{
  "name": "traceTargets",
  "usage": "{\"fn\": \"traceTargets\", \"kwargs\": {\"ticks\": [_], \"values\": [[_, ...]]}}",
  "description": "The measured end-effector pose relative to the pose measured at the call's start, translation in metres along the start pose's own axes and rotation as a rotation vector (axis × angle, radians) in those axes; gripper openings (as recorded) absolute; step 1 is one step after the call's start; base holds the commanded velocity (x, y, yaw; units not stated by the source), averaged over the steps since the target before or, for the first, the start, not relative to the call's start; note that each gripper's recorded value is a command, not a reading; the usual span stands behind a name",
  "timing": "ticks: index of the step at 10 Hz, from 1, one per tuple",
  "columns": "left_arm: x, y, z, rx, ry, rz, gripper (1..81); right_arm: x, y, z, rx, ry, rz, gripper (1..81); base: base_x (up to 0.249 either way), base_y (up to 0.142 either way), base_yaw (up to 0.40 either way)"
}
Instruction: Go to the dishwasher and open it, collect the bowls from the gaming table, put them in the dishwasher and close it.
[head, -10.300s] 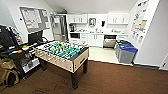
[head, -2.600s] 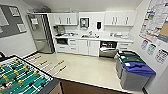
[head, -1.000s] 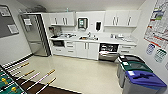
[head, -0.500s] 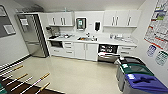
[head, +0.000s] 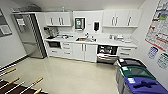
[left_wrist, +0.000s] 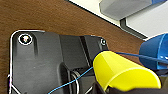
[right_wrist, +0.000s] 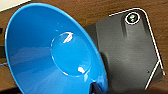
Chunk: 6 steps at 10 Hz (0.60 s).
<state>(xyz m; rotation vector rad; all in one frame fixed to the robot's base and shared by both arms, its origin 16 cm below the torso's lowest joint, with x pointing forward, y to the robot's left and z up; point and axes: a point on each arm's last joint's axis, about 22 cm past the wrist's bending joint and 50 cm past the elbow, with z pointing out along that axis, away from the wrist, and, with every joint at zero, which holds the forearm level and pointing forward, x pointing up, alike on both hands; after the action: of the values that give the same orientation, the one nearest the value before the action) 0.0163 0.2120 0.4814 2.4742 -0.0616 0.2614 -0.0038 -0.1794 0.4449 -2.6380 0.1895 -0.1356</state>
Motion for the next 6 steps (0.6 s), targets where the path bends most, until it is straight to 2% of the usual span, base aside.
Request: {"fn": "traceTargets", "kwargs": {"ticks": [4,6], "values": [[-0.0016,0.0002,-0.0003,0.0,-0.001,-0.001,1.0,-0.0005,0.0008,-0.0003,-0.001,-0.001,0.0,1.0,0.161,-0.084,0.0],[-0.0002,0.0005,0.0001,-0.001,0.0,0.0,1.0,0.0001,0.001,-0.0004,-0.001,0.0,0.0,1.0,0.161,0.0,0.0]]}}
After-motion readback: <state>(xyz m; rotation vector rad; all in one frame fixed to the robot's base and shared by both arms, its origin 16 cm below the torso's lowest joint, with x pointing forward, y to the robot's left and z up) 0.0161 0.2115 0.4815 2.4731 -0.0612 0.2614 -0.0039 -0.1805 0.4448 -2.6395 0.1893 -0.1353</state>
